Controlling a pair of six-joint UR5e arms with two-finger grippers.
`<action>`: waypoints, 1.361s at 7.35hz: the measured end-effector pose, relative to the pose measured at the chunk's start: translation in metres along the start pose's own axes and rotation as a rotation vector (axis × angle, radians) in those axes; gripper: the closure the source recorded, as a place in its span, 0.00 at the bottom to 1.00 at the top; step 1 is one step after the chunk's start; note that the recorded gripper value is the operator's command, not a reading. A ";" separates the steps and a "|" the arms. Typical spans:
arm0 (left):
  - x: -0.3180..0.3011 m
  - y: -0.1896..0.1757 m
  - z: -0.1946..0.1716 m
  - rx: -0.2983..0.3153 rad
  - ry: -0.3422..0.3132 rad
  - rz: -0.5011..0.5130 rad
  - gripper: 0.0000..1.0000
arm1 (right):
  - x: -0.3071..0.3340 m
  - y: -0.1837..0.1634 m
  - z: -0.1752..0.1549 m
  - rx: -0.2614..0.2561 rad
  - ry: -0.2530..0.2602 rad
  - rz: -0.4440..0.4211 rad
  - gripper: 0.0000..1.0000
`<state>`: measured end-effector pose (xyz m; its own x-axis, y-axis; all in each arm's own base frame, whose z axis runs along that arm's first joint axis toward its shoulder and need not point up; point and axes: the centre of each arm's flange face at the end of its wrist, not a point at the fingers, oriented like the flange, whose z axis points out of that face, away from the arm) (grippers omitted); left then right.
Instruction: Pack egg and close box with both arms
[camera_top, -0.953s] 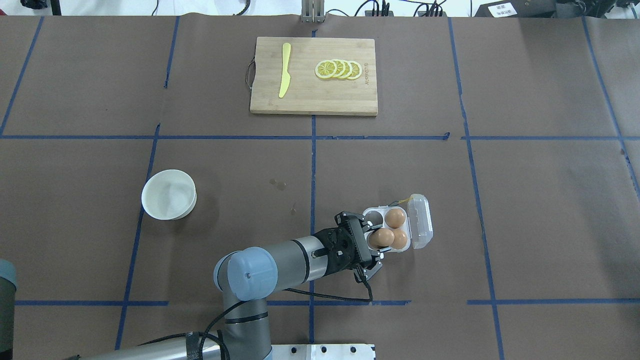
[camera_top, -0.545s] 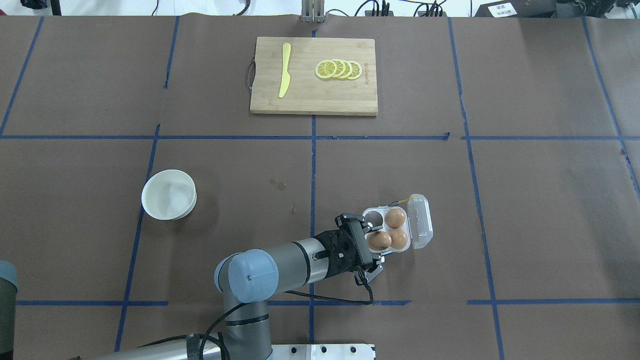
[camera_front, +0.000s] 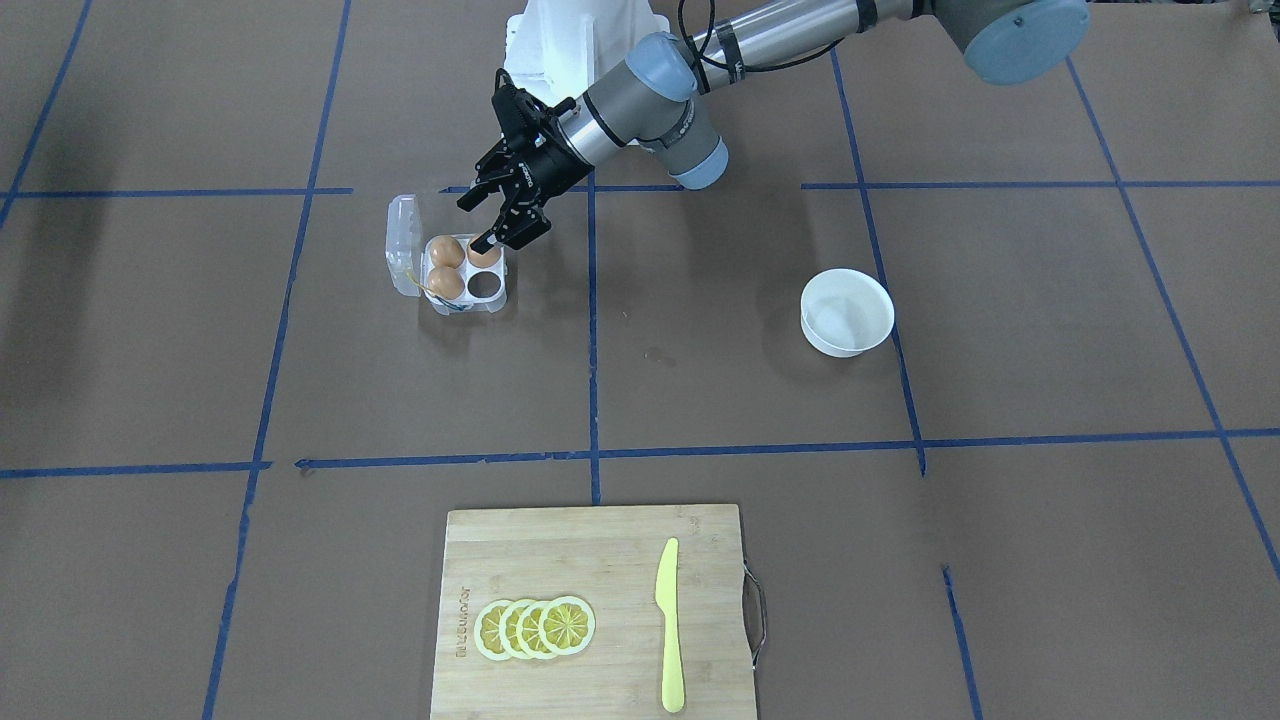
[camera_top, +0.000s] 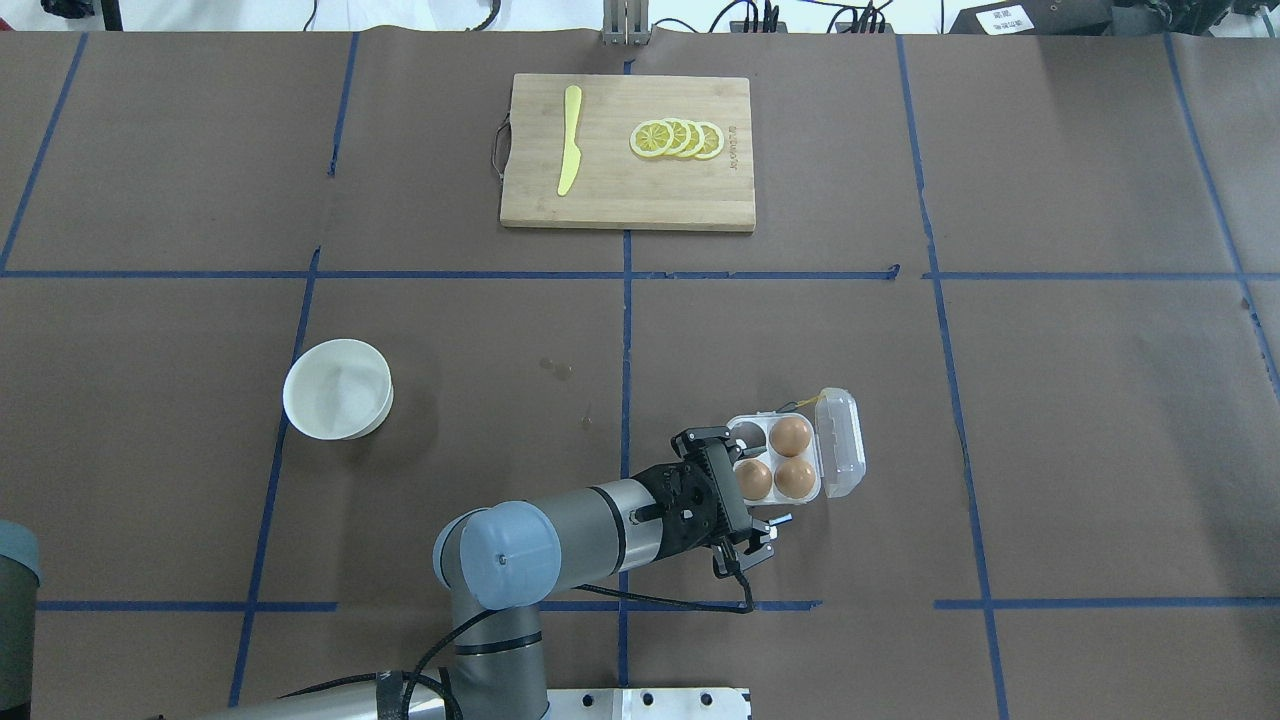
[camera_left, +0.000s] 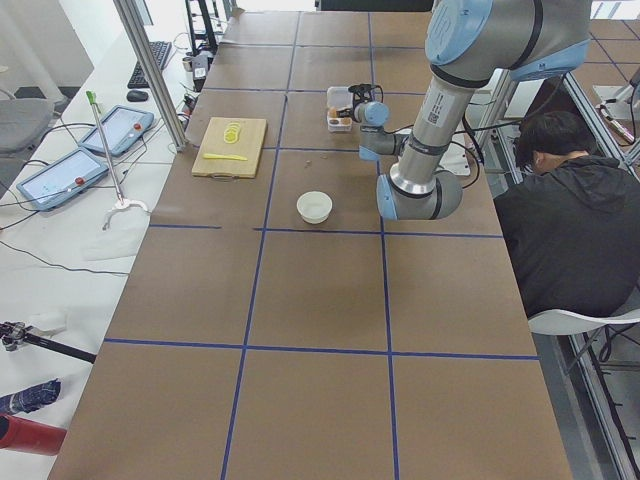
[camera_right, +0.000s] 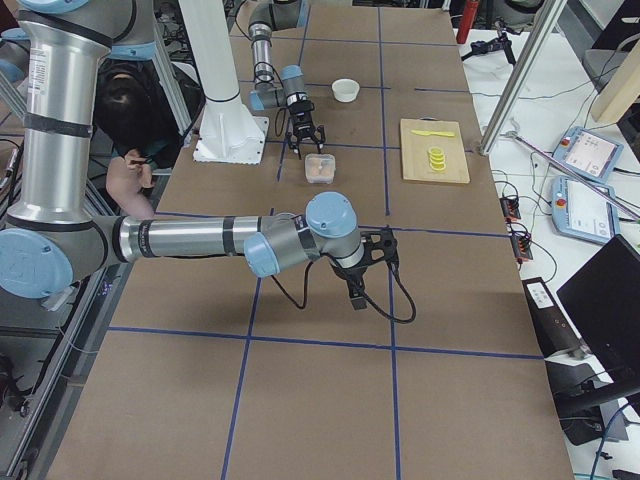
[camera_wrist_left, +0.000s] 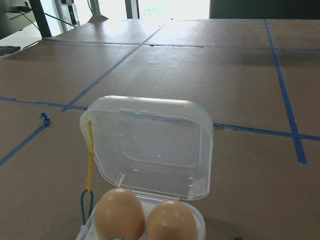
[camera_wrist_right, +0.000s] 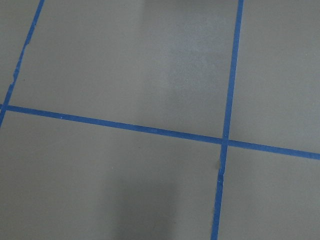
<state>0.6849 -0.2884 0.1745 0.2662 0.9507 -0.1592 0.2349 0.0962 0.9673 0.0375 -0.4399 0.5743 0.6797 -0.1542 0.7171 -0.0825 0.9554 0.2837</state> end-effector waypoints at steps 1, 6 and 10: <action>-0.007 -0.008 -0.004 0.015 -0.007 -0.005 0.20 | 0.000 0.001 0.000 -0.001 0.000 0.001 0.00; -0.084 -0.108 -0.062 -0.082 0.028 -0.277 0.01 | 0.000 0.004 0.000 -0.003 0.000 -0.002 0.00; -0.235 -0.132 -0.188 -0.410 -0.056 -0.467 0.01 | 0.001 0.005 0.000 -0.004 0.000 0.000 0.00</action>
<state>0.4159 -0.4688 0.1212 0.2733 0.7650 -0.5832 -0.0364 0.6141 0.7884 0.0378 -0.4347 0.5761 0.6799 -0.1545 0.7169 -0.0795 0.9563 0.2814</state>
